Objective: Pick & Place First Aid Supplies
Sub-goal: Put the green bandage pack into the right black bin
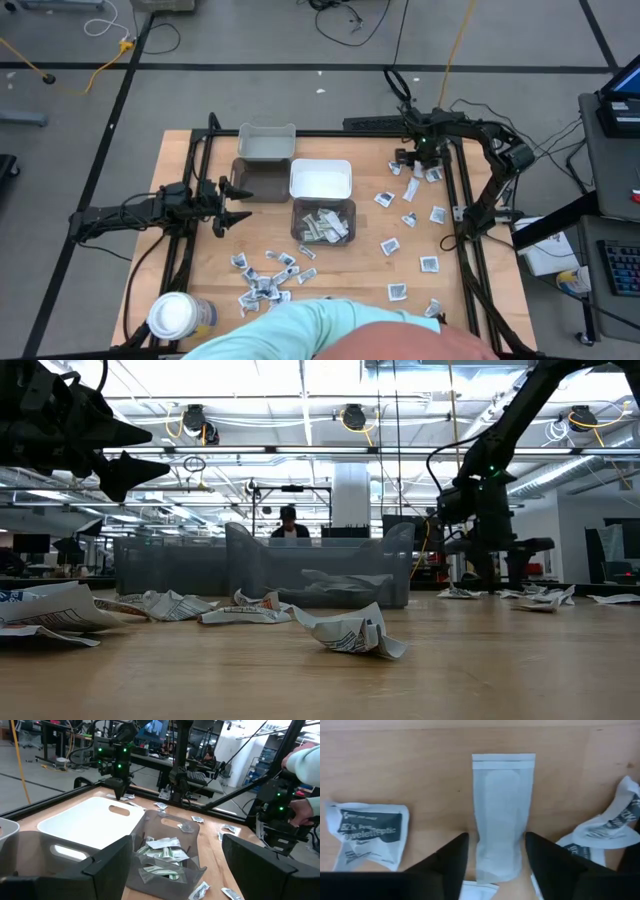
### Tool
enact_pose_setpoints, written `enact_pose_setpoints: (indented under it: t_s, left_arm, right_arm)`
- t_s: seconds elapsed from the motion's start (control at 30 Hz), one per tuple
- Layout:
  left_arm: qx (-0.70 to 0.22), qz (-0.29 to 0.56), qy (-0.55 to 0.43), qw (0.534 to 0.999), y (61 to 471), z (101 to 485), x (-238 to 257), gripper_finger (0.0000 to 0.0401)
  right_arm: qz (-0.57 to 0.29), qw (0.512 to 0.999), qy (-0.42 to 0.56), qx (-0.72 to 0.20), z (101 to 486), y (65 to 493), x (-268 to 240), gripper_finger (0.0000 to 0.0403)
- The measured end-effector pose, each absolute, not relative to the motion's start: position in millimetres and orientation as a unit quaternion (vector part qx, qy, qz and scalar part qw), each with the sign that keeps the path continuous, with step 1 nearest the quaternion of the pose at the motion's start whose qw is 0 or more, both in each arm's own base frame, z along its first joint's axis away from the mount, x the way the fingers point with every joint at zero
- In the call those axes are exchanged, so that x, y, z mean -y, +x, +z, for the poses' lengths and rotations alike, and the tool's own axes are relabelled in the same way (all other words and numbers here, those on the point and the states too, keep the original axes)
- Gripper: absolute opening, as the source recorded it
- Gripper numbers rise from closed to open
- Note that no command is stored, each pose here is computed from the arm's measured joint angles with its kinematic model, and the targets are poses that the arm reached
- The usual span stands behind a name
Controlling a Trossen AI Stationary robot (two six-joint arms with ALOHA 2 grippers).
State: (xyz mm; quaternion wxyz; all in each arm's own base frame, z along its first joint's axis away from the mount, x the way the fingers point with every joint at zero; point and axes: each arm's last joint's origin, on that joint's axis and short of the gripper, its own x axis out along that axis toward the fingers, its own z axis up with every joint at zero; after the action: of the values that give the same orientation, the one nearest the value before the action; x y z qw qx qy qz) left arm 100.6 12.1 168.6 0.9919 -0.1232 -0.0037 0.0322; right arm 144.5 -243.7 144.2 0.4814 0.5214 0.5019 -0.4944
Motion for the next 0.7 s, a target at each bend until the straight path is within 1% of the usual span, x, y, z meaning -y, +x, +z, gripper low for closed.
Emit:
enact_pose_setpoints:
  t_s: [0.2, 0.33, 0.4, 0.5, 0.7]
  left_arm:
    - [0.004, 0.032, -0.123, 0.992, 100.6, 168.6, -12.1, 0.031]
    - [0.004, 0.032, -0.123, 0.992, 100.6, 168.5, -12.1, 0.031]
    - [0.004, 0.032, -0.123, 0.992, 100.6, 168.6, -12.1, 0.031]
    - [0.004, 0.032, -0.123, 0.992, 100.6, 168.6, -12.1, 0.031]
    - [0.004, 0.032, -0.123, 0.992, 100.6, 168.5, -12.1, 0.031]
  right_arm:
    - [-0.498, 0.478, 0.527, -0.497, 144.1, 147.4, 242.3, 0.0076]
    - [-0.502, 0.476, 0.528, -0.493, 144.1, 150.1, 241.1, 0.0016]
    - [-0.503, 0.479, 0.526, -0.491, 144.1, 151.4, 241.2, 0.0007]
    - [-0.503, 0.475, 0.526, -0.495, 148.5, 152.0, 241.9, 0.0011]
    - [-0.501, 0.485, 0.517, -0.496, 185.5, 154.8, 243.7, 0.0004]
